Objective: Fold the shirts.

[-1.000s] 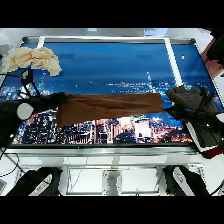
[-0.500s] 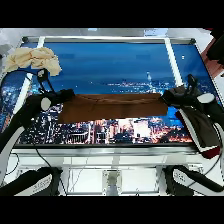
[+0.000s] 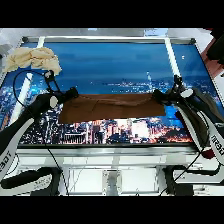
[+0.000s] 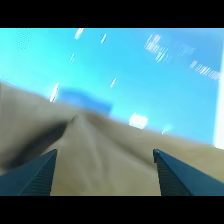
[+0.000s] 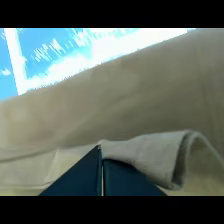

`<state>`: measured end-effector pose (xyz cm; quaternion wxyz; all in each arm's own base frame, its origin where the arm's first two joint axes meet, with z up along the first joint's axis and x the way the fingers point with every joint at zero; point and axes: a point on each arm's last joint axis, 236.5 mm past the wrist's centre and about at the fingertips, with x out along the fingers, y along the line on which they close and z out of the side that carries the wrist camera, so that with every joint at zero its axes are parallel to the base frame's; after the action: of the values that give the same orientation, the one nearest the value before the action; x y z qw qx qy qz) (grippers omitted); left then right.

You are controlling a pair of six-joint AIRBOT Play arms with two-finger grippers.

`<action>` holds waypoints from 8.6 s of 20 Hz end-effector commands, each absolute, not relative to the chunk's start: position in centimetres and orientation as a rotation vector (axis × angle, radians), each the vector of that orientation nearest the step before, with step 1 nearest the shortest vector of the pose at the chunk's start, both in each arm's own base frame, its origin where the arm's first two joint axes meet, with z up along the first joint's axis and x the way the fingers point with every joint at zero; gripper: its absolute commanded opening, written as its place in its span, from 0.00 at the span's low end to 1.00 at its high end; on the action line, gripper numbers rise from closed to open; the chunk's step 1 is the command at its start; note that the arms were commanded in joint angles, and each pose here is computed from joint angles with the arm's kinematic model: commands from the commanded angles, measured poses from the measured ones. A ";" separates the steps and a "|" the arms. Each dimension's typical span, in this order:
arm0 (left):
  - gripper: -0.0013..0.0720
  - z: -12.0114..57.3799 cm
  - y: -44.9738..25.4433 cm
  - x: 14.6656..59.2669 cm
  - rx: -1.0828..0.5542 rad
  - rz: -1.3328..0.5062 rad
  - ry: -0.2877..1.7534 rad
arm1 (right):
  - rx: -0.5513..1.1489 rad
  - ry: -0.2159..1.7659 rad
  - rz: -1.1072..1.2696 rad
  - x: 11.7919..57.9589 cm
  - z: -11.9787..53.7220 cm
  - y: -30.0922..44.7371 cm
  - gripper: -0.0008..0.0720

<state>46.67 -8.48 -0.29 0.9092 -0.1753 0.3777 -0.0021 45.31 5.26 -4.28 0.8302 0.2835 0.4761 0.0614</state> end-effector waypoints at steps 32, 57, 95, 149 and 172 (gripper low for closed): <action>0.97 -1.8 -35.8 40.4 0.155 -0.808 1.242 | 0.828 1.064 0.050 42.7 -8.6 -3.1 0.64; 0.03 -5.5 -35.5 38.0 0.153 -0.774 1.404 | 0.639 0.927 0.483 45.0 7.7 2.5 0.05; 0.03 26.4 -8.5 41.8 0.347 -0.094 0.832 | 0.365 1.171 0.565 47.0 -1.0 29.3 0.72; 0.03 25.7 -8.3 41.1 0.313 -0.083 0.873 | 0.863 1.346 -0.567 22.3 8.4 -27.2 0.05; 0.03 26.1 -12.5 41.8 0.175 -0.212 0.824 | 0.269 1.260 0.057 37.7 10.2 -7.4 0.57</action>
<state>41.81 -12.32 26.08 0.9074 0.0875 0.3990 -0.0991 37.77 -6.38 11.63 0.7965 0.2106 0.5628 0.0678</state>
